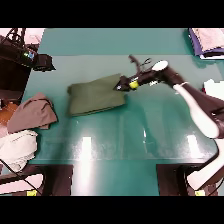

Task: Fold the shirts.

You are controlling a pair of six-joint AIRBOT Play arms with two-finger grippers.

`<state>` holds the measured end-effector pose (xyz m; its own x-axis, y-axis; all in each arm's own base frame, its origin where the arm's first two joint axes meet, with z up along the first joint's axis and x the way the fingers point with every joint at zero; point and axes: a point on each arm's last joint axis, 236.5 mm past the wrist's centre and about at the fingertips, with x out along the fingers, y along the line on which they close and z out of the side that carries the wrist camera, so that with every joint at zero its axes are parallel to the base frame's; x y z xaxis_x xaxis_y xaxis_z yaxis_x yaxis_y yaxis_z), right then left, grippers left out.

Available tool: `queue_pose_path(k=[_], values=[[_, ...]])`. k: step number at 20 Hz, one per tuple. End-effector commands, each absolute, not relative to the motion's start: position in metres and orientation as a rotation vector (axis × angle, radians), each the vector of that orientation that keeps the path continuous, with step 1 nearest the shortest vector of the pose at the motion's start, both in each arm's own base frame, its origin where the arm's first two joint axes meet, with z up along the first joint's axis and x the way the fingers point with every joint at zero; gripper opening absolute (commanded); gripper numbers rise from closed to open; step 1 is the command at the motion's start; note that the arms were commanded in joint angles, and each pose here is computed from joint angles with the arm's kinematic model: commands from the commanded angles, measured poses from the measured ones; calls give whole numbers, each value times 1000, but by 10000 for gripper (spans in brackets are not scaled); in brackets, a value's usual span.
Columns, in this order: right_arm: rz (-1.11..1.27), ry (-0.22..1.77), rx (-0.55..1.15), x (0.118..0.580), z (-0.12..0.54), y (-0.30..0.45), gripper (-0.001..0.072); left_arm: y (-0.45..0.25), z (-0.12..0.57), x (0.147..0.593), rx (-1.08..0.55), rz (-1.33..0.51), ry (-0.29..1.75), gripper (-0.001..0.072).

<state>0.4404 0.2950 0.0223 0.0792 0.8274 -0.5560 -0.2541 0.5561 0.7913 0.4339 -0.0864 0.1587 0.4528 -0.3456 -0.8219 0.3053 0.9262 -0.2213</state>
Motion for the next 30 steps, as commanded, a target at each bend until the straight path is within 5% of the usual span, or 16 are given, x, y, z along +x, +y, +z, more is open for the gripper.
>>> queue_pose_path(k=[1, 14, 23, 30], values=[[704, 1144, 515, 450, 51, 198, 16, -97, 163, 433, -79, -440, 1016, 27], [-187, 647, 652, 435, 113, -224, 15, -190, 179, 421, -57, -631, 940, 27], [-188, 495, 487, 444, 207, -265, 15, -201, 179, 416, -45, -655, 943, 26], [-247, 519, 474, 406, 249, -280, 15, -200, 178, 415, -43, -656, 946, 26]])
